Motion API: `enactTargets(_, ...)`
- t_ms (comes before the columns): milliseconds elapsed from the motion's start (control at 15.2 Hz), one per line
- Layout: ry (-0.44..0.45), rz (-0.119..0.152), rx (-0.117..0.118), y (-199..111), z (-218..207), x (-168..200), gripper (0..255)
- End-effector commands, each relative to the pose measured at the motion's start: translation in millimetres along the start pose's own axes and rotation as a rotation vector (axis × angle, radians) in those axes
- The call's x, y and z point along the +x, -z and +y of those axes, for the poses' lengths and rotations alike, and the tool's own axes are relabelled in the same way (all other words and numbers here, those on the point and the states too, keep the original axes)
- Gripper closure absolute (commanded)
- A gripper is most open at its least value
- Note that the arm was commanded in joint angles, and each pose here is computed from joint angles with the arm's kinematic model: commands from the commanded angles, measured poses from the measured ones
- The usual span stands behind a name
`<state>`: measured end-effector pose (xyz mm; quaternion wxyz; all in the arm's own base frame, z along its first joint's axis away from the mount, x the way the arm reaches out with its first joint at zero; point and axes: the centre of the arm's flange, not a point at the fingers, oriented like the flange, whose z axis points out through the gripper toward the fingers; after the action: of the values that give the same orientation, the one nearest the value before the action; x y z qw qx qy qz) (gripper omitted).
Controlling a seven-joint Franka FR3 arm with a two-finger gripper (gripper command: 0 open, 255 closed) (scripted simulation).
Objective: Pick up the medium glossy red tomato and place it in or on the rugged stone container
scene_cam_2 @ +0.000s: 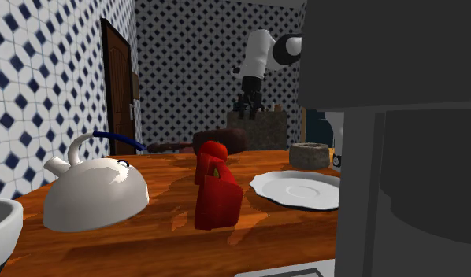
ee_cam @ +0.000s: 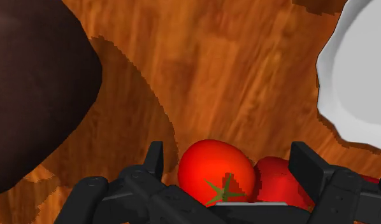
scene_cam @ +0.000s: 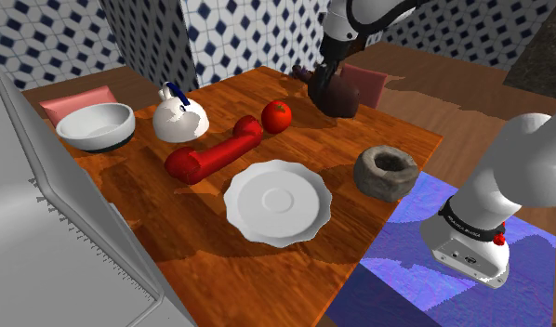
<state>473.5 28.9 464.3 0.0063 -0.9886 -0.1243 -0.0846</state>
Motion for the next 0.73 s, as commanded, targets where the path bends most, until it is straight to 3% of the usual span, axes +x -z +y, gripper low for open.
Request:
enactTargets(0,0.014,0.03,0.003,-12,-4,21,0)
enactTargets(462,0.06,0.132,0.013,-46,-16,89,0)
enactTargets(660,0.06,0.132,0.013,-61,-16,91,0)
